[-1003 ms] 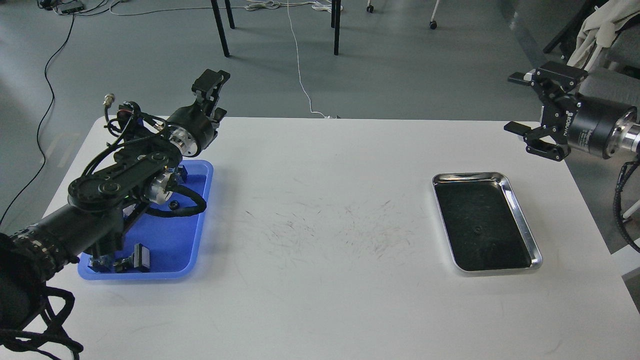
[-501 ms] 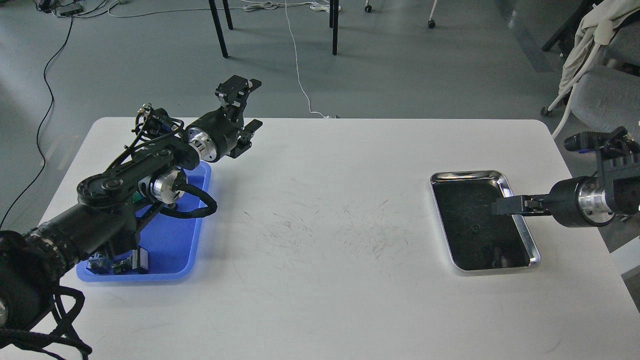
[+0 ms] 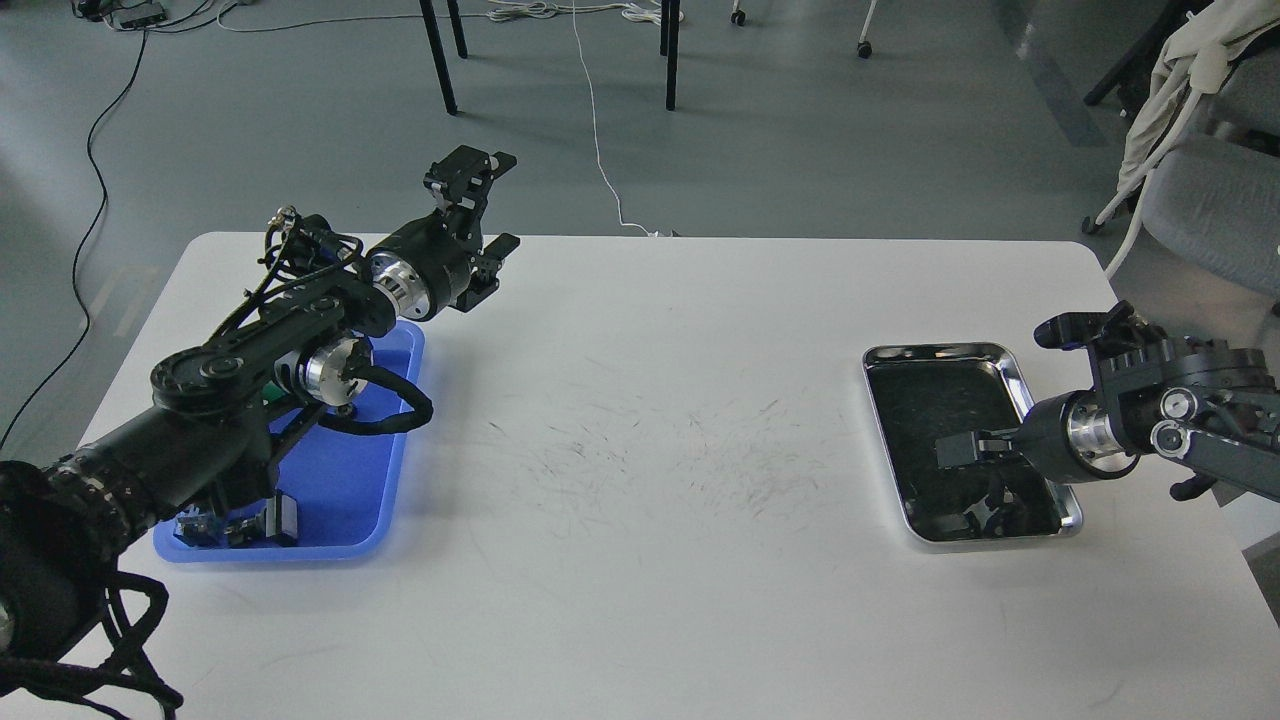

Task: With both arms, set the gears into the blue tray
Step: 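Grasp another black gear on the metal tray with the right gripper, then carry the gear to the table center and release it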

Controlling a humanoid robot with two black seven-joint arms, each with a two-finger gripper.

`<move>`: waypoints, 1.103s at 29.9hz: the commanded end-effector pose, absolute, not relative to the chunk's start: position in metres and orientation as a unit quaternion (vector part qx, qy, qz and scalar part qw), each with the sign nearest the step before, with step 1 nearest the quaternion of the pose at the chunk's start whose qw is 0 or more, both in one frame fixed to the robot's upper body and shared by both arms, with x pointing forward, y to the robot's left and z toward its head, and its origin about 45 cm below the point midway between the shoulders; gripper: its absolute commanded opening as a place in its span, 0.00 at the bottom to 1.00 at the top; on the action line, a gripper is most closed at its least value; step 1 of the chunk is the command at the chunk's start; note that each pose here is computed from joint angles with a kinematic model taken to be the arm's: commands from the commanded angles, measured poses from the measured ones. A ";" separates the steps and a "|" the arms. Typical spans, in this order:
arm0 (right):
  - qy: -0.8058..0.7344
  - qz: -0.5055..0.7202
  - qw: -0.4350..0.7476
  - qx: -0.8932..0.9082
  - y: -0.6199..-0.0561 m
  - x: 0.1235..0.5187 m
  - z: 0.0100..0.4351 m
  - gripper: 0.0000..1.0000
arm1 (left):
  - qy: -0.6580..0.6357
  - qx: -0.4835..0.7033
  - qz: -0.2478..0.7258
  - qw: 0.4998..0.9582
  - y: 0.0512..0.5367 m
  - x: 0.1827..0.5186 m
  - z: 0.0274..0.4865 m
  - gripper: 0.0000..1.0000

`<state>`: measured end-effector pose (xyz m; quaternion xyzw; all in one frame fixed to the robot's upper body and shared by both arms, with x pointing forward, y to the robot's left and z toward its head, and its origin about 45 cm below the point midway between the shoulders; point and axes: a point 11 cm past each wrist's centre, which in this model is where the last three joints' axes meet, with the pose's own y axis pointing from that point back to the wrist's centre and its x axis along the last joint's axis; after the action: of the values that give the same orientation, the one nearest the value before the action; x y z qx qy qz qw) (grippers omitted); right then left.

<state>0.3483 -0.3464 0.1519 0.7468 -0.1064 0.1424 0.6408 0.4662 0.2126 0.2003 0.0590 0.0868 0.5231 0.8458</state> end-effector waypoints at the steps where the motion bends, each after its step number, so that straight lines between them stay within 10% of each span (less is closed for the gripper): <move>1: -0.099 0.141 0.645 0.745 -0.342 0.349 0.145 0.90 | 0.086 0.059 0.523 0.846 0.213 0.466 0.201 0.97; 23: -0.090 0.144 0.642 0.748 -0.334 0.352 0.142 0.02 | 0.083 0.061 0.527 0.843 0.218 0.467 0.201 0.97; 33: -0.139 0.140 0.574 0.795 -0.293 0.384 0.189 0.01 | 0.083 0.062 0.528 0.843 0.219 0.467 0.201 0.97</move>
<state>0.3677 -0.3189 0.1632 0.7676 -0.1155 0.1419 0.6143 0.4671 0.2188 0.2014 0.0616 0.0831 0.5283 0.8428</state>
